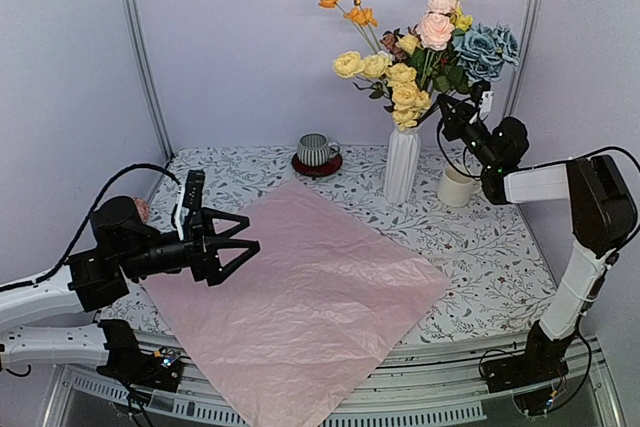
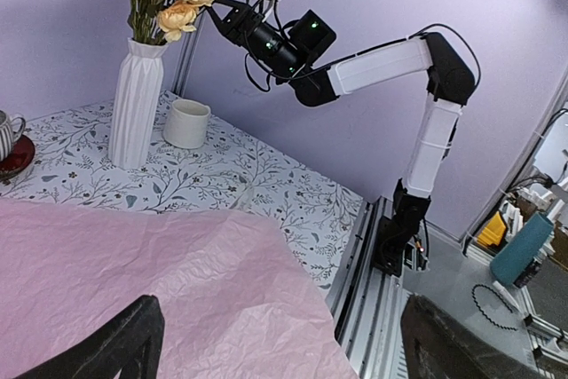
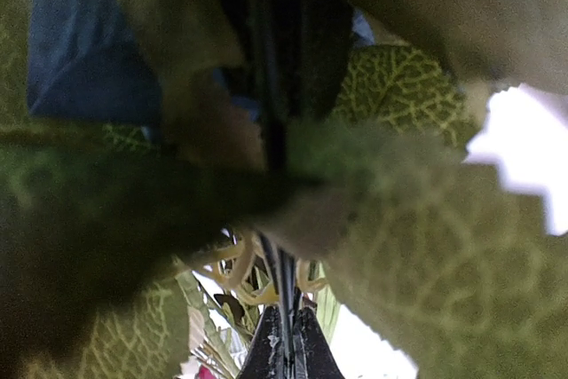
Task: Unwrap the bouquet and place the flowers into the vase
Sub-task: Place the fake flower in the vase.
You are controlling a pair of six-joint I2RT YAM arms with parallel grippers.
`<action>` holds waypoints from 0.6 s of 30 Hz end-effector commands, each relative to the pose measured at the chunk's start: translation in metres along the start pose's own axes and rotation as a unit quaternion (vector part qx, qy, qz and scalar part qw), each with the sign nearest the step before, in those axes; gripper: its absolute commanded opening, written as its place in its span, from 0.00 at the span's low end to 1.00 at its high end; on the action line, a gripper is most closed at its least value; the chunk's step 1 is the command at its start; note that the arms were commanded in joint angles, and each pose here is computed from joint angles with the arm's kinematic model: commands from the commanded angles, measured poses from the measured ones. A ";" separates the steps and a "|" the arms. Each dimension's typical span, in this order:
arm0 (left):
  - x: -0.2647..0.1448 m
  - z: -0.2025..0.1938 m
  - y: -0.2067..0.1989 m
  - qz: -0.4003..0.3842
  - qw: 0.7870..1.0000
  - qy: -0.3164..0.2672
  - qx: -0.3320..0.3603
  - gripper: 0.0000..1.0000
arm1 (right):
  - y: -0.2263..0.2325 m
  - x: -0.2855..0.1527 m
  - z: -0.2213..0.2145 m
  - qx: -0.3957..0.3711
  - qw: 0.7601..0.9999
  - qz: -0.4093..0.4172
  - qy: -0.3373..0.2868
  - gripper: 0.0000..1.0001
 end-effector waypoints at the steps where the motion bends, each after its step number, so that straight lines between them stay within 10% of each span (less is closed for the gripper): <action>1: 0.002 0.004 -0.004 -0.005 1.000 -0.004 0.010 0.95 | 0.002 0.001 -0.030 0.010 0.998 0.016 0.056 0.03; 18: 0.014 0.003 -0.001 -0.004 1.000 0.010 0.009 0.95 | -0.002 0.016 -0.073 0.054 0.993 0.009 0.110 0.03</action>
Point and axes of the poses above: each gripper's point midway between its finger pads, its own x axis out along the fingers, its own y axis along the line the jaws close on, z = x × y, the point moved 4 cm from there along -x, back along the fingers, and after that the axes turned 9 degrees about -x, right-handed, at the moved point
